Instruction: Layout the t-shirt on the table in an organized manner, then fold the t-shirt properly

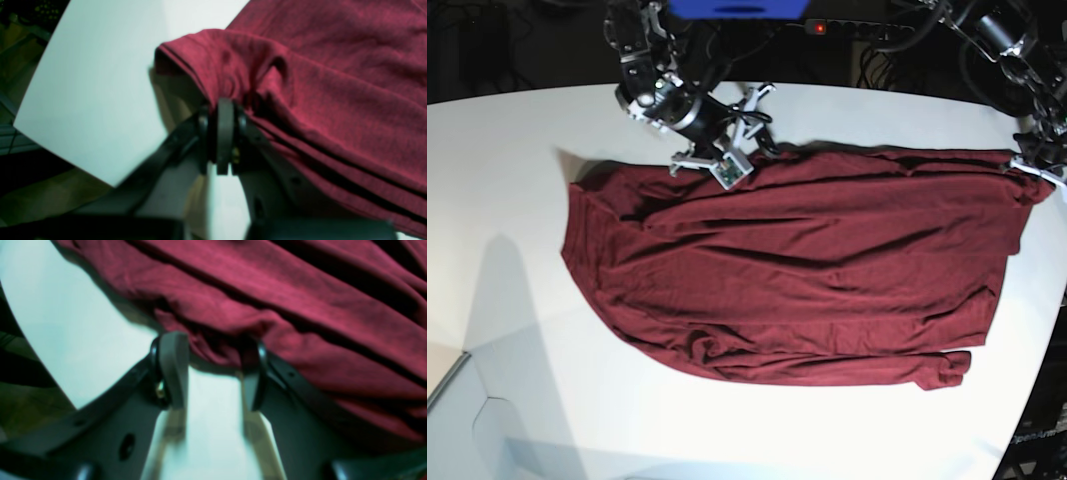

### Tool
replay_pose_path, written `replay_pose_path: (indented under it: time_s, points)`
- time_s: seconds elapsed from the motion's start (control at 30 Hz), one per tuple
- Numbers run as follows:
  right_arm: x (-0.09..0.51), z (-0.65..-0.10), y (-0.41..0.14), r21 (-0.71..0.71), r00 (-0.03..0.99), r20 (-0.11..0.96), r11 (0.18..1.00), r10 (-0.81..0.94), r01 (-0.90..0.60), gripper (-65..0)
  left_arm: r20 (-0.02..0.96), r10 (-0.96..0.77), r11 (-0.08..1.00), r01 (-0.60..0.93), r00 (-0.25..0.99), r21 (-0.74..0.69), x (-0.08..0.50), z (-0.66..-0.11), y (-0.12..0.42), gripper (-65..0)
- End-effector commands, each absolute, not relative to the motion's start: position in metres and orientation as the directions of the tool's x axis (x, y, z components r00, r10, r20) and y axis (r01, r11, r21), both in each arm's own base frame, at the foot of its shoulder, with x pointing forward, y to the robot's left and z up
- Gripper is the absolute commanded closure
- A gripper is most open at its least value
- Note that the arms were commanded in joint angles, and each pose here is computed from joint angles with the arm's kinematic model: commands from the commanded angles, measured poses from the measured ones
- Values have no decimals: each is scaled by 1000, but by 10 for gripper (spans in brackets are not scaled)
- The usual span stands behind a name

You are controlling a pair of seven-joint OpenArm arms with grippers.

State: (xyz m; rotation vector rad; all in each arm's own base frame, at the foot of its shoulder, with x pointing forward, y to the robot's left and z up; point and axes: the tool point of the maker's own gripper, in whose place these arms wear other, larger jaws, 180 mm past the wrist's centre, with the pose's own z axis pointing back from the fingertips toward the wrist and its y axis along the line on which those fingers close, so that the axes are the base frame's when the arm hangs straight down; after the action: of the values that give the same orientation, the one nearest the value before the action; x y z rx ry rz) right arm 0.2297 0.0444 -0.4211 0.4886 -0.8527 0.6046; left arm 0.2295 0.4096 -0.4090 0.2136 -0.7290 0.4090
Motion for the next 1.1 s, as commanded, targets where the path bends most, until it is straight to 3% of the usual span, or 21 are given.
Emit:
replay_pose_path:
  time_s: [0.0,0.23,0.4,0.43,0.57,0.87,1.07]
  points:
    - [241,-410,49,158,484,836,732,258,-663,-270,723,256,900,-431,641,64,239,-391,420,-2]
    - [236,-421,49,175,508,819,728,266,-663,-237,729,255,901,-430,636,60,244,-389,420,-2]
    - [234,-422,48,174,511,816,728,270,-663,-14,736,252,901,-431,628,59,248,-385,420,-2]
    - [233,-422,48,175,512,815,728,270,-663,0,739,253,901,-431,624,56,250,-384,420,-2]
    - [223,-422,41,165,510,812,728,283,-666,0,747,241,899,-432,620,68,252,-378,427,-2]
    - [204,-351,50,41,321,895,659,310,-751,0,779,195,898,-428,595,102,256,-356,432,-2]
    - [202,-323,49,5,262,920,659,292,-752,0,806,149,894,-426,573,138,258,-333,434,-2]
